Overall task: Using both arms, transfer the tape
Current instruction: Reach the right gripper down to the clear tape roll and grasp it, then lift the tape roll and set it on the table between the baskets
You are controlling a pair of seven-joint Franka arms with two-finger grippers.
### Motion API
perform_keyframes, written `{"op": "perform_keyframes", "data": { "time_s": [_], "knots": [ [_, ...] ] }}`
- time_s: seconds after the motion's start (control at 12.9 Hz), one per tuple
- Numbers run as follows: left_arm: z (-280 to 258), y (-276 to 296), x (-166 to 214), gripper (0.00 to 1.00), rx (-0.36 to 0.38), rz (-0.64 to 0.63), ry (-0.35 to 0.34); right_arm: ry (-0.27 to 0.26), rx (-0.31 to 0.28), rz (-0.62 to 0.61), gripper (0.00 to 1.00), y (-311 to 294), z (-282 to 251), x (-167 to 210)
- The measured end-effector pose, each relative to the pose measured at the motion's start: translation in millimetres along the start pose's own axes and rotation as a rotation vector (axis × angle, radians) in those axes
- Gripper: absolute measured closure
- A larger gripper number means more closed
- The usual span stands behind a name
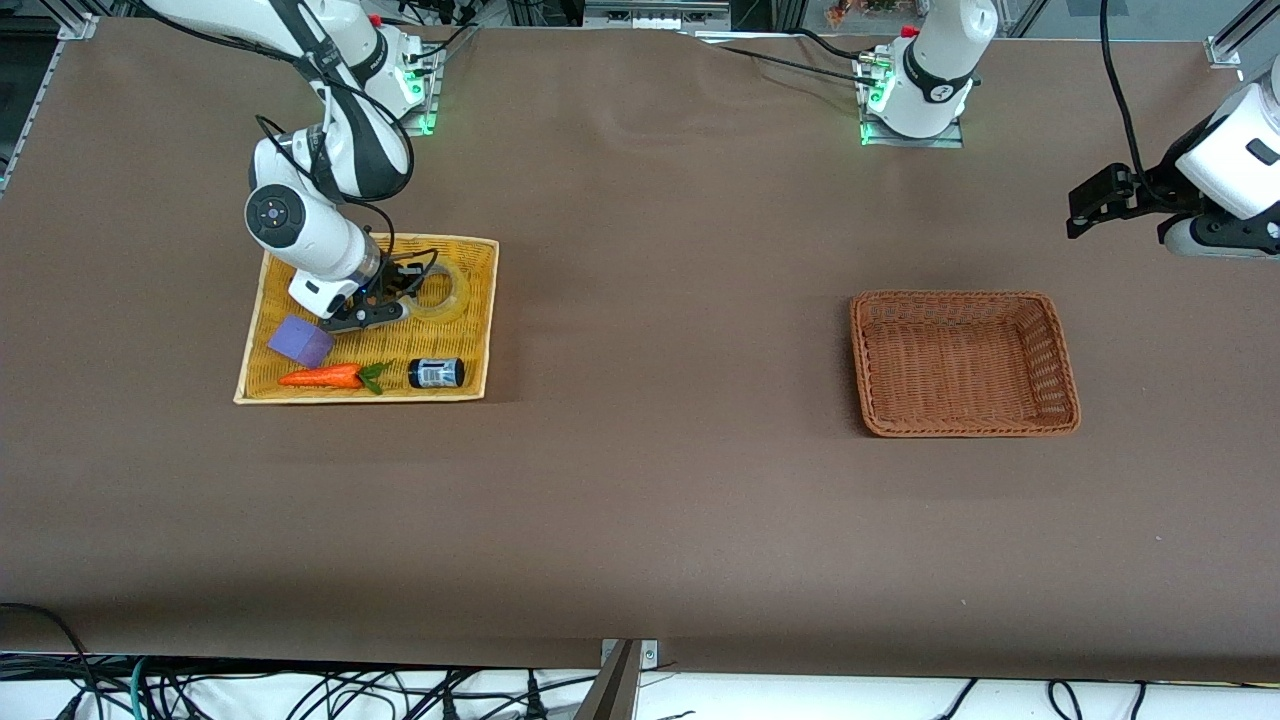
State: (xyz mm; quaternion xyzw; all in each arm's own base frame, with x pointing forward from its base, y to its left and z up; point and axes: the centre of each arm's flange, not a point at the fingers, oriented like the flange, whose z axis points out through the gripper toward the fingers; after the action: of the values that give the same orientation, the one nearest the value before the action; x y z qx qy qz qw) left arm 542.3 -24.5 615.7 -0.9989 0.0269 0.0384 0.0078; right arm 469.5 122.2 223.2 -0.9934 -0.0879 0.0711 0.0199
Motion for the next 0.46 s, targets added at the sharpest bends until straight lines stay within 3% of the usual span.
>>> {"op": "perform_keyframes", "data": {
  "time_s": [0.46],
  "knots": [
    [0, 0, 0, 0.00, 0.000, 0.000, 0.000, -0.040, -0.019, -0.032, 0.79, -37, -105, 49]
  ]
}}
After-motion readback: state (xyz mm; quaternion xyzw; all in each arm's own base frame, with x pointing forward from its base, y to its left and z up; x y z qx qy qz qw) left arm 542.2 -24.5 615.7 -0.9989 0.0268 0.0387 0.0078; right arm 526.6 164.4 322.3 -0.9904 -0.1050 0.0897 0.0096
